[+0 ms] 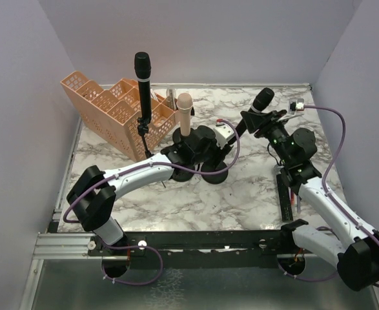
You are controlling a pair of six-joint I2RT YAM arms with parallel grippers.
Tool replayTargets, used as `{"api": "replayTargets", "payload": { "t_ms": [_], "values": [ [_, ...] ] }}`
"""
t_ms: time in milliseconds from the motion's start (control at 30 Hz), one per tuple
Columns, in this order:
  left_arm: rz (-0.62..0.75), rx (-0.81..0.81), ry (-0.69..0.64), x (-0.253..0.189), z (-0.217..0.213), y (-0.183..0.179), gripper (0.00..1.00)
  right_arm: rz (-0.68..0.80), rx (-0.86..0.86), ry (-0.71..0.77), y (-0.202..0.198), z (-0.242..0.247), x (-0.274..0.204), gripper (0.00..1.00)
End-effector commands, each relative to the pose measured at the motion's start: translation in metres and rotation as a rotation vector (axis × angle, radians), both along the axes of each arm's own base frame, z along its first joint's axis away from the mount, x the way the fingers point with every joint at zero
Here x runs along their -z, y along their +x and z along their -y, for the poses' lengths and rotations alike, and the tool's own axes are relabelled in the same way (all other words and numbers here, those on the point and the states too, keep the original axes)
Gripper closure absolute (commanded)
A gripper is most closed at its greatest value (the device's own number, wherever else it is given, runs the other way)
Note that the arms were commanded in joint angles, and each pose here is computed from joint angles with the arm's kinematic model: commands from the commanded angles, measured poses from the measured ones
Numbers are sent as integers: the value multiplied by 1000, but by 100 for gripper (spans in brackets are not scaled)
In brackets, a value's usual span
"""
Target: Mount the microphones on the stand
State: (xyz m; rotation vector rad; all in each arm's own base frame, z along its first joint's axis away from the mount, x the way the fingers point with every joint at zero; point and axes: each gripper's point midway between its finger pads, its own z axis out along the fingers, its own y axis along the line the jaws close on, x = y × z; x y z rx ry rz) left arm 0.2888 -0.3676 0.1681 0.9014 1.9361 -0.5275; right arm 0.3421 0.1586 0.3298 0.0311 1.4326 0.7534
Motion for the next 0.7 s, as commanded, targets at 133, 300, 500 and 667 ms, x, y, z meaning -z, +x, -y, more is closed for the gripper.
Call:
{"api": "replayTargets", "payload": {
  "t_ms": [133,300,500,667],
  "values": [
    [-19,47,-58,3,8,-3,64,27,-104,-57,-6,-17,25,99],
    [-46,57,-56,13,8,-8,85,16,-144,-88,-9,-23,45,99],
    [-44,47,-82,13,11,-6,100,23,-248,-134,-22,-36,68,99],
    [-33,42,-93,20,10,-6,100,-25,-259,-157,-33,-33,96,99]
  ]
}}
